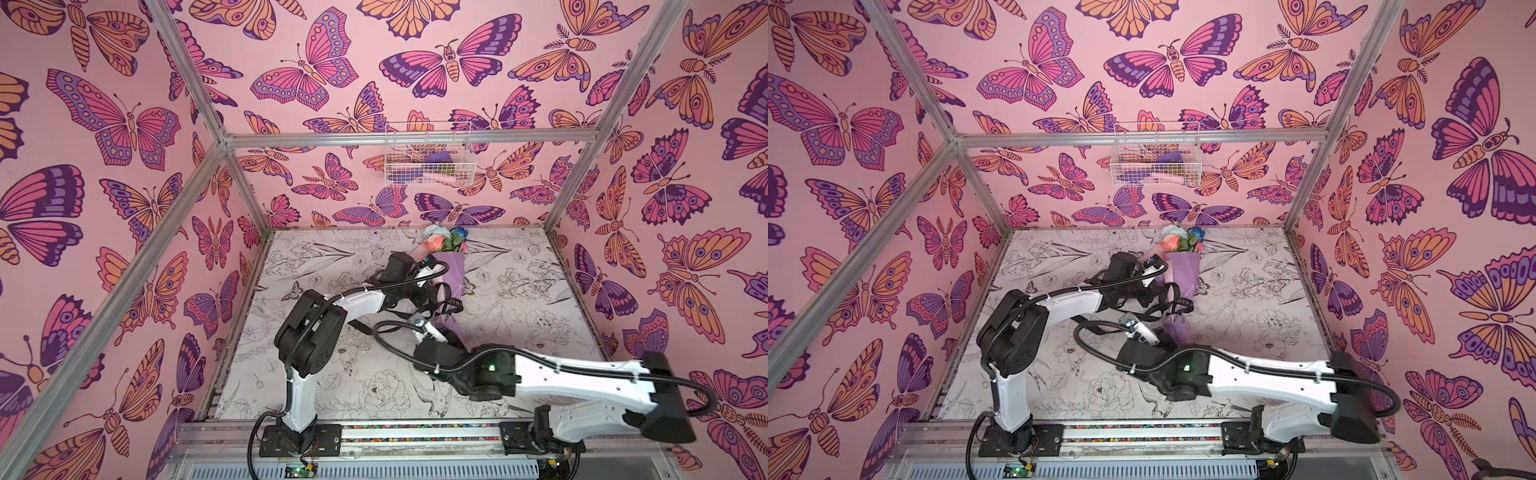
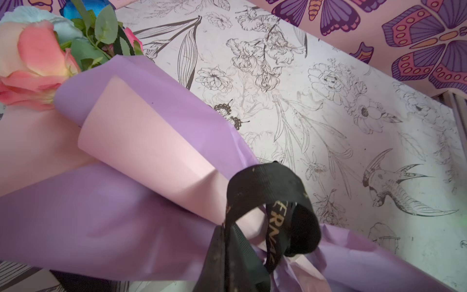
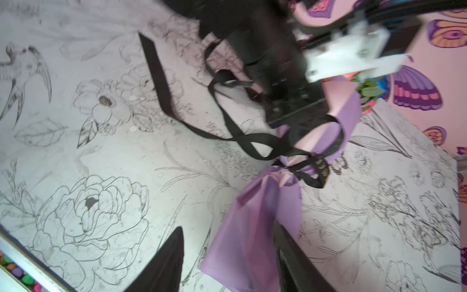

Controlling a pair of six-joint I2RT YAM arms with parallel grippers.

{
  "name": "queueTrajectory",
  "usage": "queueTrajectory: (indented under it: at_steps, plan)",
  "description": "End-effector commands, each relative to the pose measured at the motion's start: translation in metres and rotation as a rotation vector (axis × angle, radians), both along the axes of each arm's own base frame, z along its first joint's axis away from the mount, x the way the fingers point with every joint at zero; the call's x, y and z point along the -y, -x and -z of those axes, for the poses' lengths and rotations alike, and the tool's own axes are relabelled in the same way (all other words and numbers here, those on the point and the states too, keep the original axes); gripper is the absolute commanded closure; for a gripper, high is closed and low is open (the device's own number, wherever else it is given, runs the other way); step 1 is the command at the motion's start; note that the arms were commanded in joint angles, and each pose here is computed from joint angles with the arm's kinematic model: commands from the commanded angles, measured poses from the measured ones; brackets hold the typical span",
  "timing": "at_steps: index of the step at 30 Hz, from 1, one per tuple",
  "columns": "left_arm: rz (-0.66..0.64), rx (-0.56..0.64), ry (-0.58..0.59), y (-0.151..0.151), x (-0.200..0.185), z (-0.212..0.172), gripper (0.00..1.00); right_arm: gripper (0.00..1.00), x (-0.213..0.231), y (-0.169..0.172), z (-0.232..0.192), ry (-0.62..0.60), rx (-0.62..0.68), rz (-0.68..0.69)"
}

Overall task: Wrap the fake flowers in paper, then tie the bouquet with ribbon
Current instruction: 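Bring the right gripper down to the knot beside the left gripper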

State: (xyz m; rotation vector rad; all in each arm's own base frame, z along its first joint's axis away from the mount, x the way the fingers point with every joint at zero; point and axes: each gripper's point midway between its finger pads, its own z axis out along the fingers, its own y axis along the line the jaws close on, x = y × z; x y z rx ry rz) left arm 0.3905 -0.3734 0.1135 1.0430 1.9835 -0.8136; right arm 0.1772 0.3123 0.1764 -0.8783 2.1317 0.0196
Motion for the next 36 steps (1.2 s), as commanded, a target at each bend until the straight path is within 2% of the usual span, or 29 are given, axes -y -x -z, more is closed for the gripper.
queueTrajectory:
  at_steps: [1,4,9,16,27,36]
  plan:
    - [0.021,-0.077,0.026,0.000,0.002,0.003,1.00,0.42,-0.041,0.010,0.008,-0.014,-0.036,-0.123]
    - [0.016,-0.097,0.022,-0.001,-0.001,0.007,1.00,0.41,-0.060,0.012,0.025,0.000,-0.054,-0.175]
    - [0.019,-0.131,0.036,-0.002,-0.004,0.008,1.00,0.37,-0.080,0.005,0.060,0.091,-0.053,-0.212]
    - [0.036,-0.135,0.046,0.001,-0.003,0.005,1.00,0.33,-0.101,-0.021,0.089,0.015,-0.167,-0.228]
    - [0.033,-0.138,0.039,0.000,-0.003,0.006,1.00,0.30,-0.125,-0.083,0.116,-0.004,-0.175,-0.196]
    - [0.036,-0.133,0.034,-0.001,-0.004,0.004,1.00,0.27,-0.140,-0.116,0.132,-0.007,-0.219,-0.194]
